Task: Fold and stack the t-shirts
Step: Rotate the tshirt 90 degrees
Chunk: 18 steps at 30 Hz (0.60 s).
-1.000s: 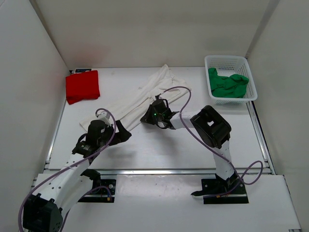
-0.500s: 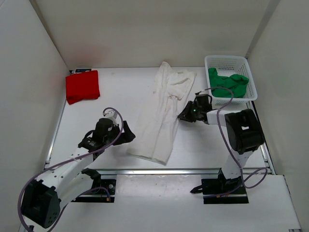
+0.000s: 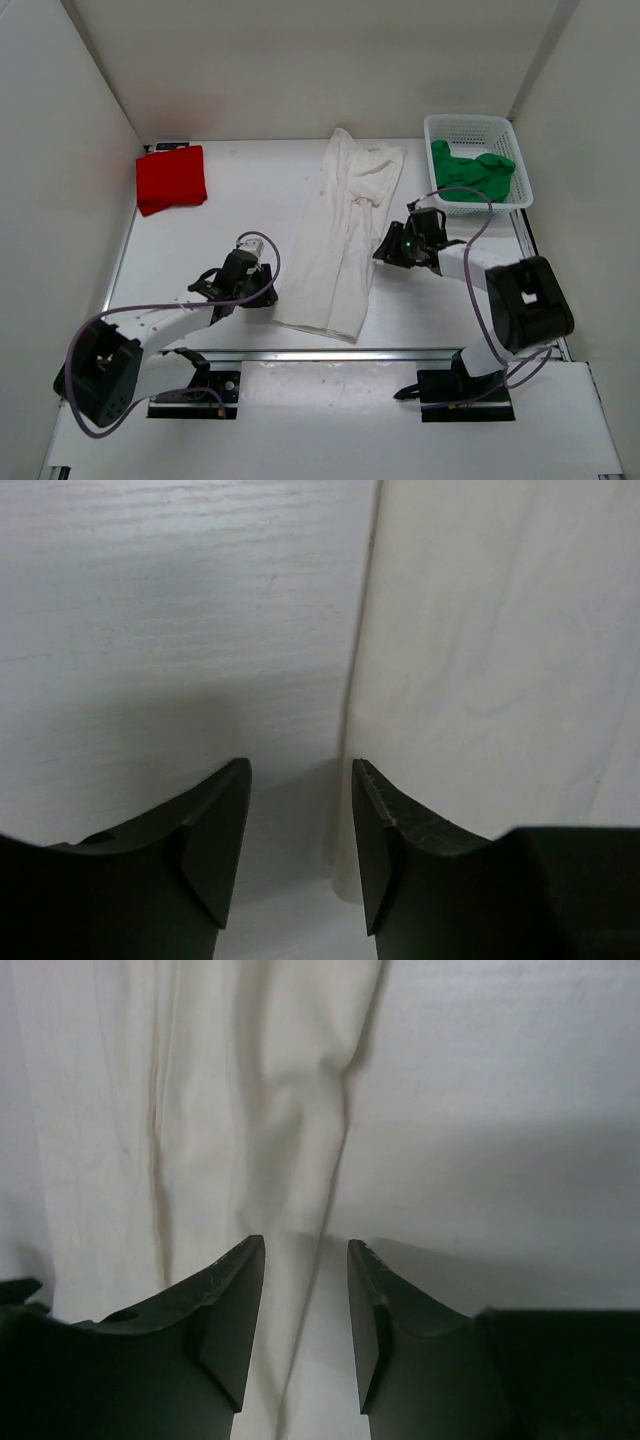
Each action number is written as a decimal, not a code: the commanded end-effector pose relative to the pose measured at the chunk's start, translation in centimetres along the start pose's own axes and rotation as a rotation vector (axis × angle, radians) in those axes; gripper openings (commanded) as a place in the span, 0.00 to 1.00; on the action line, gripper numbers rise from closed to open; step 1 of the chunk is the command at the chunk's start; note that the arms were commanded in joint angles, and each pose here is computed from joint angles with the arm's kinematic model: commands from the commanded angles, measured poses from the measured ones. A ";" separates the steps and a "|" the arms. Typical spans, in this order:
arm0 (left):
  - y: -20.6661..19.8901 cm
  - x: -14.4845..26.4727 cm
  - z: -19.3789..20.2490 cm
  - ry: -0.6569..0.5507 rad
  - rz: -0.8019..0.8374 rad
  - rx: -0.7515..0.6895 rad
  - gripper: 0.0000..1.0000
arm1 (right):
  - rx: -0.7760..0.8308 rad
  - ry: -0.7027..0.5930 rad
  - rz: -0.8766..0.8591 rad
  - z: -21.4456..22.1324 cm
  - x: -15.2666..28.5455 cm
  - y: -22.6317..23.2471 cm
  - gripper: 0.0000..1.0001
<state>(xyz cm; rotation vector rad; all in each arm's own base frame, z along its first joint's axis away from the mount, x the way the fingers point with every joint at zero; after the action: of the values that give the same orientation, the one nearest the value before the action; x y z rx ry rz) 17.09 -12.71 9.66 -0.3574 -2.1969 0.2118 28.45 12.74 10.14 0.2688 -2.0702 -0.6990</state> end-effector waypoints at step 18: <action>-1.9 0.7 5.6 0.113 0.112 -0.025 0.00 | 0.171 0.148 -0.104 7.8 3.8 0.7 0.33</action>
<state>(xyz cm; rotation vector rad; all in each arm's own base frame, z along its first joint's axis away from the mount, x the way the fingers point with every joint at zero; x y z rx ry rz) 13.98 -15.04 8.23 -0.5210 -2.1329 0.1768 18.47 13.75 9.10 0.4354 -1.9650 -0.5811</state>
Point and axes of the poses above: each gripper's point midway between its finger pads, its own x axis back along the fingers, its own y axis along the line the jaws close on, z = x × y, the point moved 9 cm from there along x, back along the fingers, and after that the axes turned 4 degrees about -x, right-handed, at the moved point
